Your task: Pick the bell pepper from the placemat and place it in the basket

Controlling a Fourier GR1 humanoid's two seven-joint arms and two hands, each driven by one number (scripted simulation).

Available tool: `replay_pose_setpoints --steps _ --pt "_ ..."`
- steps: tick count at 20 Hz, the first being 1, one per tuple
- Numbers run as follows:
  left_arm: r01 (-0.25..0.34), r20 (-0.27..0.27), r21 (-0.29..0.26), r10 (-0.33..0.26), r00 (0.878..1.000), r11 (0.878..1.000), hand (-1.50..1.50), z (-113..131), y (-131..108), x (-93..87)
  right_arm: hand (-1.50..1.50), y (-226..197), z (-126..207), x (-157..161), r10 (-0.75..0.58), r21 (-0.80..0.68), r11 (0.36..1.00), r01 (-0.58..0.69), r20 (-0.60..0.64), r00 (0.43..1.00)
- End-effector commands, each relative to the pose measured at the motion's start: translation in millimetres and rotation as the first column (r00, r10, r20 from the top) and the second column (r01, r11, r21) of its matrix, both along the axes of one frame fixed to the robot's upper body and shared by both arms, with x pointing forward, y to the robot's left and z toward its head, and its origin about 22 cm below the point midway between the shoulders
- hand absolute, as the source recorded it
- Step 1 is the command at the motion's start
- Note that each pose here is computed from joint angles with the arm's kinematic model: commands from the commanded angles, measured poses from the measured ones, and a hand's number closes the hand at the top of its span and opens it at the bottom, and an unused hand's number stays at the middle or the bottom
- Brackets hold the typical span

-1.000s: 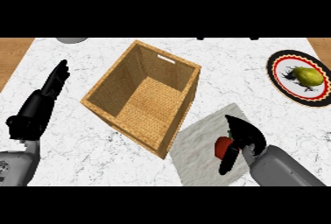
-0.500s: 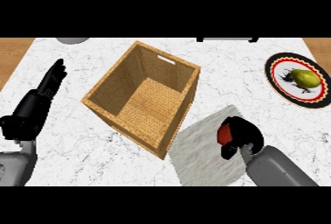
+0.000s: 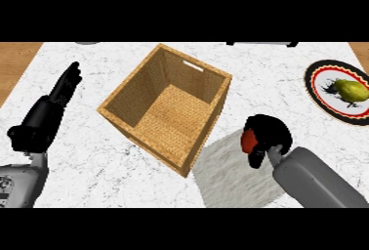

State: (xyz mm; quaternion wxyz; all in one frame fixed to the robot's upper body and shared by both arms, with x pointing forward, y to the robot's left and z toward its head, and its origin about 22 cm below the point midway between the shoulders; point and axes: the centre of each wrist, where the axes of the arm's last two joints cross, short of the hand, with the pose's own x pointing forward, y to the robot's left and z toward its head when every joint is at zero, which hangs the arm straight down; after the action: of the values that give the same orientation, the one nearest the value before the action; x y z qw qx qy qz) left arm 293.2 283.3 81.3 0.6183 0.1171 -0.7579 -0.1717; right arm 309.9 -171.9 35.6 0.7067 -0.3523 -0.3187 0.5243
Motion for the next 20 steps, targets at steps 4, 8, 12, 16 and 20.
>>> replay_pose_setpoints --steps 4,8,12,16,20 --pt "0.115 0.037 -0.01 -0.115 0.993 0.993 0.0 8.0 -25.7 6.7 1.5 29.2 72.4 23.4 0.569 -0.086 0.822 -0.563 0.178 0.803" --pt "0.131 0.053 -0.008 -0.13 0.99 0.991 0.0 9.8 -31.0 9.1 1.5 15.0 112.6 45.6 0.673 -0.077 0.717 -0.692 0.336 0.66" --pt "0.12 0.045 0.0 -0.12 0.992 0.993 0.0 10.0 -27.9 9.1 1.5 1.4 157.4 64.3 0.607 0.063 0.605 -0.794 0.609 0.511" --pt "0.104 0.058 0.007 -0.104 0.993 0.995 0.0 12.8 -23.4 11.6 1.5 -8.4 182.7 80.2 0.473 0.273 0.394 -0.878 0.758 0.448" --pt "0.092 0.042 -0.005 -0.092 0.995 0.996 0.0 9.0 -23.4 13.3 1.5 -27.5 218.2 98.9 0.423 0.34 0.185 -0.922 0.819 0.387"
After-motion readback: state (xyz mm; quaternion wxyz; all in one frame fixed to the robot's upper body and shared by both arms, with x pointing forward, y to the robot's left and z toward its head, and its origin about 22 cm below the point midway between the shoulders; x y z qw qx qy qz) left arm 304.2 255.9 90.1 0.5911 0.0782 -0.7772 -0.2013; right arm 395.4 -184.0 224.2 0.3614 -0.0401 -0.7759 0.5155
